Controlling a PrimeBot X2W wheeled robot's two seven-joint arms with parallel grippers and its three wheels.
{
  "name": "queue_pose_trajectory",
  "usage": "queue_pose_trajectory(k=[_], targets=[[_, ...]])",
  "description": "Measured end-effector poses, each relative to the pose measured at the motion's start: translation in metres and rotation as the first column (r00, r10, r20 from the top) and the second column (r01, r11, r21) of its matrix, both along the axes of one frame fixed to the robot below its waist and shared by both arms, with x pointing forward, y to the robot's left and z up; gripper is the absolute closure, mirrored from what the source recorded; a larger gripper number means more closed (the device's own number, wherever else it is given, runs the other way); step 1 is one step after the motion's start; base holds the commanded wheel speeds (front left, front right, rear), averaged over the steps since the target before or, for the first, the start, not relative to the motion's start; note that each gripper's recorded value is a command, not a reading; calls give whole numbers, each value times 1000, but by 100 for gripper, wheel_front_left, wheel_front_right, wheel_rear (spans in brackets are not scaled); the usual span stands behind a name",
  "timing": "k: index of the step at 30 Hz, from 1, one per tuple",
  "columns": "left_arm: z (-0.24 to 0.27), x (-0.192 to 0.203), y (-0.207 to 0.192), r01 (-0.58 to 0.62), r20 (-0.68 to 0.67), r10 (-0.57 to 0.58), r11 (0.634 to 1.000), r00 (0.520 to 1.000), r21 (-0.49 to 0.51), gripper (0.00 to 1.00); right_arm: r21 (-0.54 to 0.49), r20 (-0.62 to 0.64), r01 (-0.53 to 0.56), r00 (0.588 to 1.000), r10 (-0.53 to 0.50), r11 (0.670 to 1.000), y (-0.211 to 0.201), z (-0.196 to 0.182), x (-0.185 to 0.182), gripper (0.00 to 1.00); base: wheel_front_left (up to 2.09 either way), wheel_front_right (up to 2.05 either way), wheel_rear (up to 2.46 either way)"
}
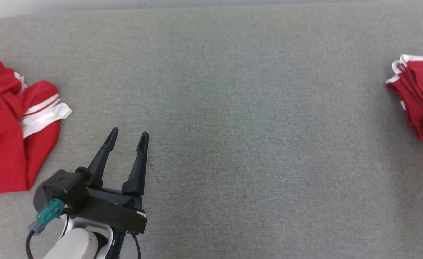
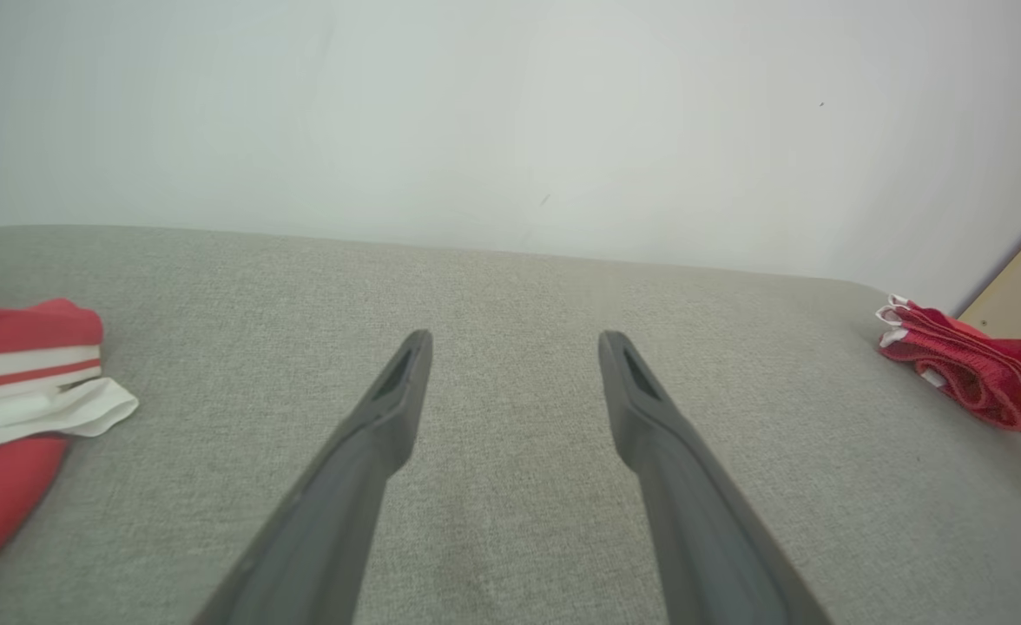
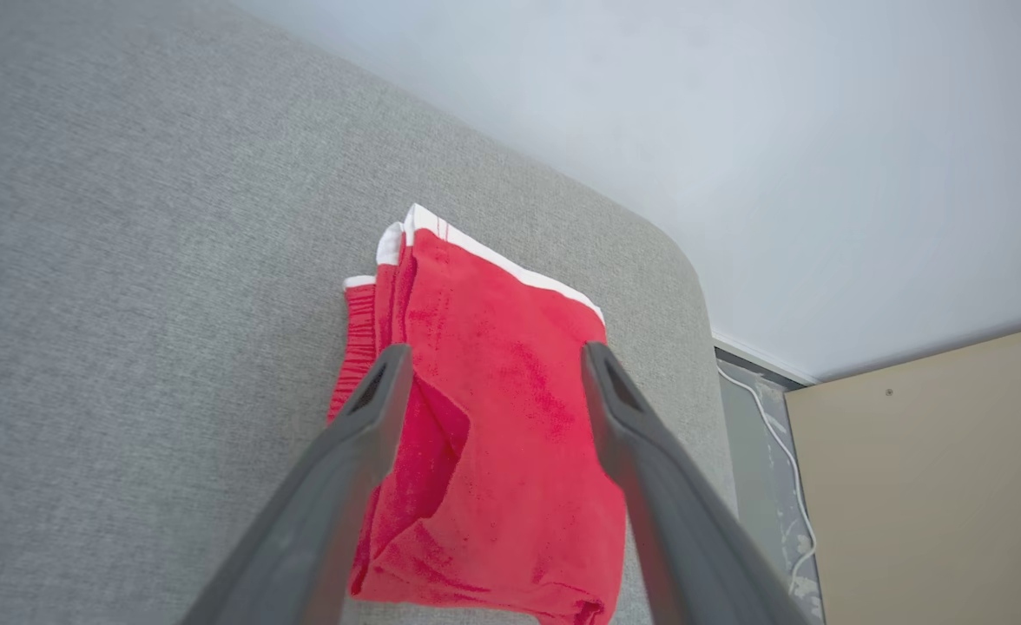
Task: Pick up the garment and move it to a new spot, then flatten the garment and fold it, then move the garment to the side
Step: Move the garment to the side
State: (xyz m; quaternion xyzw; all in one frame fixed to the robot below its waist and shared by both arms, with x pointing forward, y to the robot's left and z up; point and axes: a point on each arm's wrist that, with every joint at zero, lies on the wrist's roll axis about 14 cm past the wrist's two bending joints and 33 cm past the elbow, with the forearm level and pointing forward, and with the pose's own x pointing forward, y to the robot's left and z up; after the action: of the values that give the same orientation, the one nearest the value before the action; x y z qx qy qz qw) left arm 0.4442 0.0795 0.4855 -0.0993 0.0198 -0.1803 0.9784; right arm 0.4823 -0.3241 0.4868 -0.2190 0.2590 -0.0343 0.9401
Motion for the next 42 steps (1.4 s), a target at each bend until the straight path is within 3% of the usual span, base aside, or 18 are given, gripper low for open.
queue_pose_trajectory(k=[10, 17, 22, 30, 42], targets=[[24, -15, 21, -74, 63, 73, 997, 995, 20, 0, 153, 222, -104, 973, 68, 983, 43, 23, -4, 0, 0, 0, 0], [41, -30, 30, -81, 120, 74, 995, 990, 58, 0, 265, 327, -169, 942, 77, 949, 77, 37, -16, 0, 0, 0, 0], [53, -36, 46, -144, 149, 135, 988, 980, 52, 0, 333, 399, -220, 914, 75, 917, 104, 51, -27, 0, 0, 0, 0], [53, -38, 71, -250, 132, 241, 967, 961, 54, 0, 435, 437, -245, 899, 35, 867, 129, 51, -43, 0, 0, 0, 0], [43, -48, 80, -237, 62, 234, 969, 970, 64, 0, 524, 454, -228, 890, -43, 821, 141, 47, -69, 0, 0, 0, 0]])
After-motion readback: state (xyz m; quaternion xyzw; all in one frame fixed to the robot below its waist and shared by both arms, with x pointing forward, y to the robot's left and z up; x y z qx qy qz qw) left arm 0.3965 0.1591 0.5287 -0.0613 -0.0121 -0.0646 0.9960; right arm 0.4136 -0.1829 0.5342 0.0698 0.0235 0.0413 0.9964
